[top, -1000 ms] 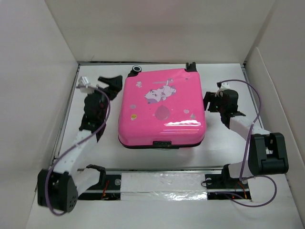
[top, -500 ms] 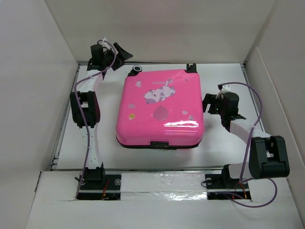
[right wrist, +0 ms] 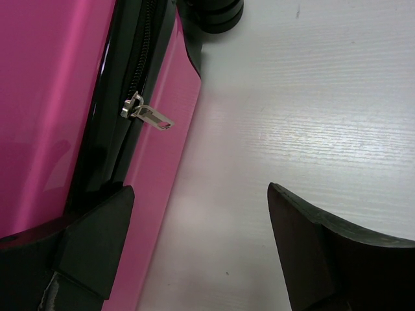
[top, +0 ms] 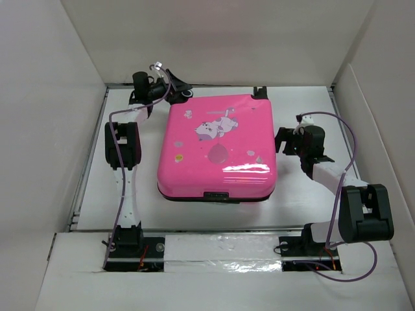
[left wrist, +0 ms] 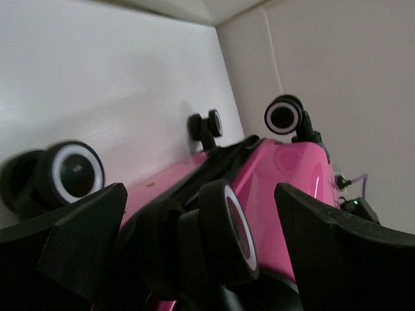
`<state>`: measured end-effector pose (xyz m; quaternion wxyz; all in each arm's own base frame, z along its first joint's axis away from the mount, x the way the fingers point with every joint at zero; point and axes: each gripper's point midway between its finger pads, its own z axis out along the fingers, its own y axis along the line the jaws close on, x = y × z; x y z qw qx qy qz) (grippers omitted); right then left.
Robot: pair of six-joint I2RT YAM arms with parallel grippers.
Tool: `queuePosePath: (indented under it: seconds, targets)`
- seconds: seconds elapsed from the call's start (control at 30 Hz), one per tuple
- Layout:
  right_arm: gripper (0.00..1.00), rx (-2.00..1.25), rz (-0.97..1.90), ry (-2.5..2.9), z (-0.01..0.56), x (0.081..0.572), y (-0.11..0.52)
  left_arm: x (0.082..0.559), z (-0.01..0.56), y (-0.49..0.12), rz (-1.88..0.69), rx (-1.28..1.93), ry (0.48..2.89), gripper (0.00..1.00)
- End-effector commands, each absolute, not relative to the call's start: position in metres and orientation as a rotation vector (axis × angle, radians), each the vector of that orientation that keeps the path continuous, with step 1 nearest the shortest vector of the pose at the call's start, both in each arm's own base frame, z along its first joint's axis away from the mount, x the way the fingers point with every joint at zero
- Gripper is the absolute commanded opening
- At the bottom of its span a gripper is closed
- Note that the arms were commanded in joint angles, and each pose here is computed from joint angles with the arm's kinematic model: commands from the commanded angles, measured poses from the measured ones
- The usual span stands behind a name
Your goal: Pack the luggage
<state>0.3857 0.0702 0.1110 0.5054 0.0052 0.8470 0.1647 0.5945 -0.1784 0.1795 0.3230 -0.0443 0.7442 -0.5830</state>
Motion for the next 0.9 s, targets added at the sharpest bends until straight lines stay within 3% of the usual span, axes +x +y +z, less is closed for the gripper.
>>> queuePosePath:
  seconds: [0.0,0.27,0.37,0.4,0.53,0.87]
  targets:
    - [0.90,-0.083,0.511,1.999,0.125,0.387,0.101,0.571,0.206,-0.203,-1.684,0.009,1.842,0.99]
    - [0.91,-0.089,0.516,2.000,0.126,0.386,0.102,0.566,0.208,-0.214,-1.682,-0.009,1.865,0.97]
    - [0.91,-0.088,0.519,1.997,0.126,0.385,0.102,0.563,0.237,-0.214,-1.699,0.005,1.808,0.82]
    - [0.91,-0.089,0.523,1.993,0.127,0.384,0.103,0.560,0.254,-0.214,-1.698,0.024,1.781,0.69]
    - [0.91,-0.090,0.532,1.979,0.131,0.383,0.104,0.552,0.311,-0.213,-1.682,0.073,1.698,0.53]
    - [0.91,-0.100,0.585,1.945,0.133,0.381,0.111,0.513,0.429,-0.216,-1.661,0.137,1.536,0.37]
